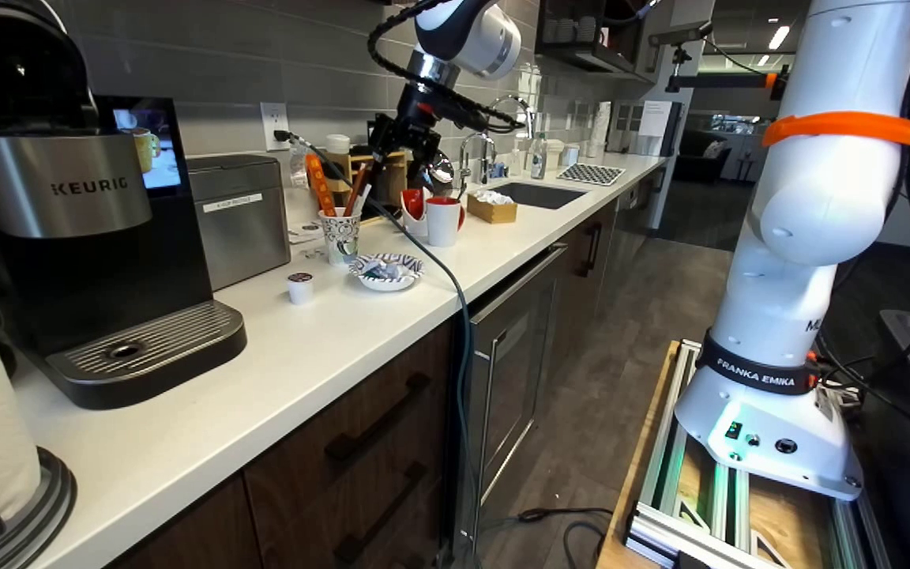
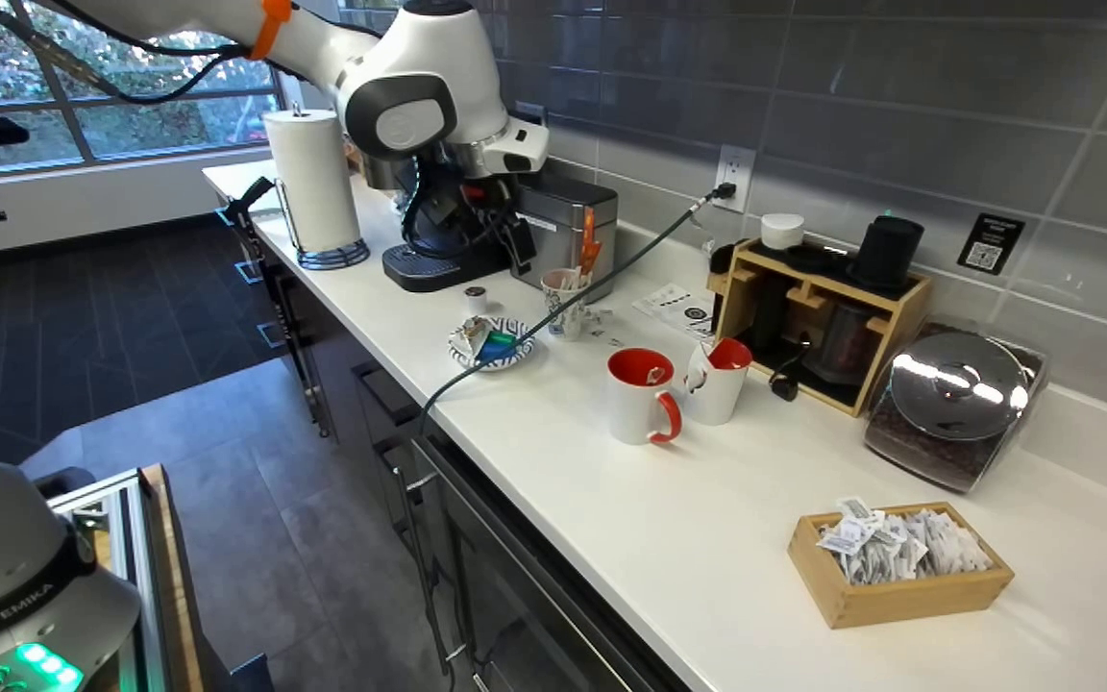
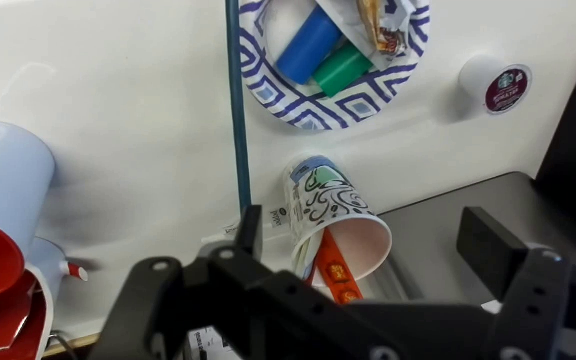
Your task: Move the silver spoon and one orange packet to the mug on the right.
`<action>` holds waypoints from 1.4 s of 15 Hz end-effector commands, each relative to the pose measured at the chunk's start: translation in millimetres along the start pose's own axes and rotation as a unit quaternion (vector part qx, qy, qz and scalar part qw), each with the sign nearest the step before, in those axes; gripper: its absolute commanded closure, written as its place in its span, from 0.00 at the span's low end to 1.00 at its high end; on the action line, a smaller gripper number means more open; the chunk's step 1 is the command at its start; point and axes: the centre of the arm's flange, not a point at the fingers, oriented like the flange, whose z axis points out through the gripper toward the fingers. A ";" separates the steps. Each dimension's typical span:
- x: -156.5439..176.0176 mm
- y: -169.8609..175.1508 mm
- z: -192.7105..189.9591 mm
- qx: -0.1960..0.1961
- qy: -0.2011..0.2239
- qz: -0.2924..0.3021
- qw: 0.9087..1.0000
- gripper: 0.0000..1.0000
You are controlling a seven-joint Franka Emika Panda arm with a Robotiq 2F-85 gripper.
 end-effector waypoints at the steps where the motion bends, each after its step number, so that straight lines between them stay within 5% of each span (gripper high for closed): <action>1: 0.0 0.0 0.0 0.000 0.000 0.000 1.000 0.00; 5: 0.0 0.0 0.0 0.000 0.000 0.000 1.000 0.00; 10: 36.4 2.5 -4.0 0.006 0.091 0.009 0.996 0.00; 18: 76.3 16.4 30.6 -0.006 0.146 0.030 0.989 0.01; 20: 80.2 23.1 36.3 -0.007 0.149 0.038 0.988 0.10; 21: 81.4 25.2 38.5 -0.007 0.149 0.040 0.988 0.23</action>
